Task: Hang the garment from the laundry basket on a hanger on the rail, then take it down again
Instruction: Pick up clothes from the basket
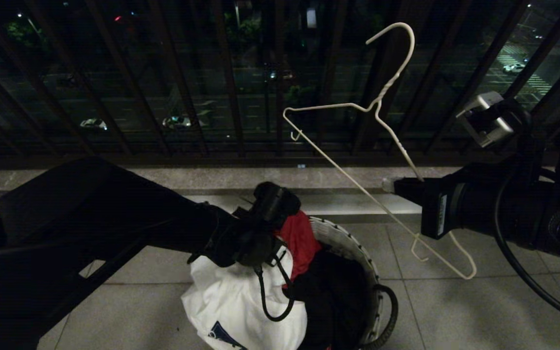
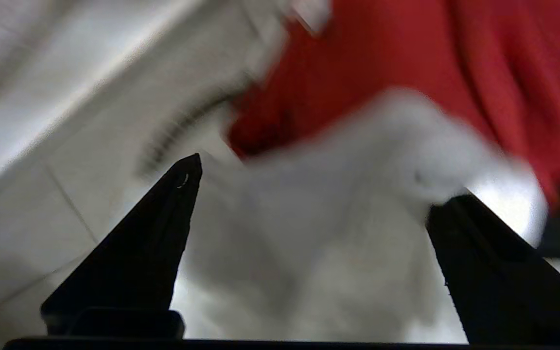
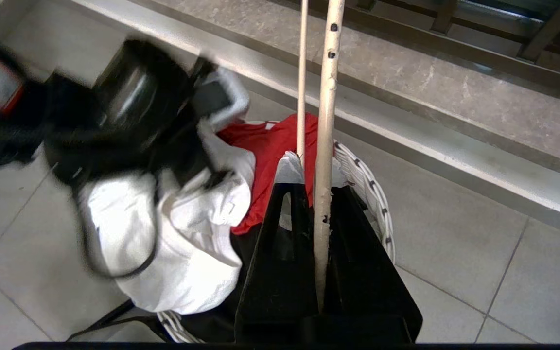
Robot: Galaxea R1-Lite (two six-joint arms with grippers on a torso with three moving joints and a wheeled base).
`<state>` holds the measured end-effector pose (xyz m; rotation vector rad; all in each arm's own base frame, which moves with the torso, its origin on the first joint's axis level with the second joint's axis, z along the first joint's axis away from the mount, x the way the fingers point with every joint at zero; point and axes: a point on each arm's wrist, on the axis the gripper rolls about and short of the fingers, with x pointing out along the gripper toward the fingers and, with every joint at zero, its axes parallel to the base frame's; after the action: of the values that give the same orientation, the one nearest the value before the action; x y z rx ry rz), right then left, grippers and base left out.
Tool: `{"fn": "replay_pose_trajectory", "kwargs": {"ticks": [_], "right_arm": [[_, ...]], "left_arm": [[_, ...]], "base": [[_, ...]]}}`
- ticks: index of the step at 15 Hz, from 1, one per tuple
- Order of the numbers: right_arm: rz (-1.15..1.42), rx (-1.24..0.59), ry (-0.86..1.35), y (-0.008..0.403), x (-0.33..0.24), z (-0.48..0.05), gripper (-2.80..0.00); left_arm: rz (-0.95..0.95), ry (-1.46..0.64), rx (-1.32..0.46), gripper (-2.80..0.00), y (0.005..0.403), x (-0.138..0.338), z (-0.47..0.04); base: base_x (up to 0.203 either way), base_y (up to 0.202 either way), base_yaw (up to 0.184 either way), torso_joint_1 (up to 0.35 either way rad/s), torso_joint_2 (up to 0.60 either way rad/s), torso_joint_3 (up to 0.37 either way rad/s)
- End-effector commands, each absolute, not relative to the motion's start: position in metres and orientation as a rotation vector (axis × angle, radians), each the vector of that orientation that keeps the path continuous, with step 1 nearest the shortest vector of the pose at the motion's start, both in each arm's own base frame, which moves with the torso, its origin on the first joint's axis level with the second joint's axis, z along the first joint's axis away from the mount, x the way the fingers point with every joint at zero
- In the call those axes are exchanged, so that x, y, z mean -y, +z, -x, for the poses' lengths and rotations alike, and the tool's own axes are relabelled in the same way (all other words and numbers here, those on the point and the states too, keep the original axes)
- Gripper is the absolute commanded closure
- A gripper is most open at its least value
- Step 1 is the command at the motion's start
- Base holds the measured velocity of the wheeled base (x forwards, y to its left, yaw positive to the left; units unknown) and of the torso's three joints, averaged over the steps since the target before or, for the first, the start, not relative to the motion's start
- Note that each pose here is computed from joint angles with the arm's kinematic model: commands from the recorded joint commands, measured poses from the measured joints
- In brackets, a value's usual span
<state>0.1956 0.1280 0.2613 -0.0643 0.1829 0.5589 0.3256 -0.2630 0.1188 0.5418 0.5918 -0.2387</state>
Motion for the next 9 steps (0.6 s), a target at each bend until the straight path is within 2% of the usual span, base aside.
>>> {"fn": "replay_pose_trajectory", "kwargs": {"ticks": [1,9], "right_arm": [[0.064,-0.18,0.559,0.262,-0.128,-0.196,0.0],[0.062,-0.178,0.559,0.262,-0.128,-0.195,0.0]], "left_arm": [[-0.534,-0.213,-0.559,-2.8,0.126,0.264,-0.337],[-0.497,-0.137,-0.466,-2.8,0.169,0.253,-0.327]], "base": [[0.0,0.0,0.0,0.0,0.0,0.0],[0.0,0.0,0.0,0.0,0.0,0.0]]}}
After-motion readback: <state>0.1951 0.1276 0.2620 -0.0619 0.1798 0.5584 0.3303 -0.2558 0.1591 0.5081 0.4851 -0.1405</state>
